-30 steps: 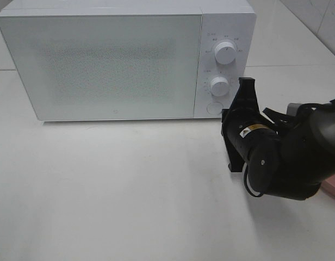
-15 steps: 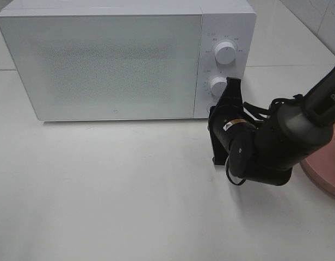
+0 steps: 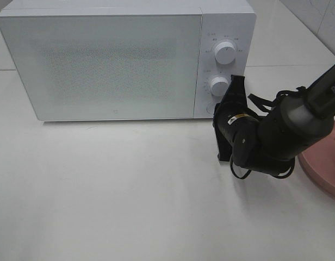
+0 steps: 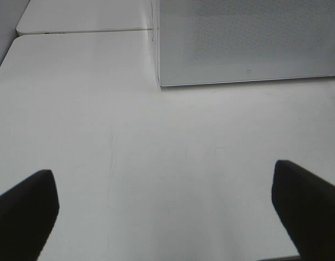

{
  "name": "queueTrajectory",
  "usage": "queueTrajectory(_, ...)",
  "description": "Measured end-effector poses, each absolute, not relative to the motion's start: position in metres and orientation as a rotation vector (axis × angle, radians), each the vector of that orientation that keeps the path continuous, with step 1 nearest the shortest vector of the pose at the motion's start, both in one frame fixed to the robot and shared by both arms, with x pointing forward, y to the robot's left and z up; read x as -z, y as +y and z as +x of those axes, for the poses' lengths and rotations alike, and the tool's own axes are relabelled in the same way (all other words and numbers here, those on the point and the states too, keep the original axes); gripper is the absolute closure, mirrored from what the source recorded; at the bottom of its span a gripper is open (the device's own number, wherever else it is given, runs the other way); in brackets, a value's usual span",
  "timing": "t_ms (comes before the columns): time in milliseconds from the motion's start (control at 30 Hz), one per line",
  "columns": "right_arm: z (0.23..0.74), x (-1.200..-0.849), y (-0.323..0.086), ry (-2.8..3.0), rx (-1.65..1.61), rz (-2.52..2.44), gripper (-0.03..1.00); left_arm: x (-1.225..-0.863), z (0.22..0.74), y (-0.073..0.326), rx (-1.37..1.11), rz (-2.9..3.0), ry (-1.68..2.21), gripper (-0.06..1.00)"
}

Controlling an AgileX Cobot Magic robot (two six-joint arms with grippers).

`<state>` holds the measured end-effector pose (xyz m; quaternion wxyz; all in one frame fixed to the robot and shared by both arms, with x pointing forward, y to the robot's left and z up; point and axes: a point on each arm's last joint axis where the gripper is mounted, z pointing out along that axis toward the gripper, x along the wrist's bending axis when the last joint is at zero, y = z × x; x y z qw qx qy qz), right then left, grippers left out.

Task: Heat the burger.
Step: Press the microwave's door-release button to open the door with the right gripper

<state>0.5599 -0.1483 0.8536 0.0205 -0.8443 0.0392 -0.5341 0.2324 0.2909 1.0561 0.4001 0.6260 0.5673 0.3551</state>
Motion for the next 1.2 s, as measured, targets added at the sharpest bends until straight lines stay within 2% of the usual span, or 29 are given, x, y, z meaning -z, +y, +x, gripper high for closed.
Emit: queueTrajectory(1200,0.581,-0.848,-0.141,0.107,1.709,-2.629,0.93,-1.056,0.232,0.291,-0.898,1.584,1.435,-0.04)
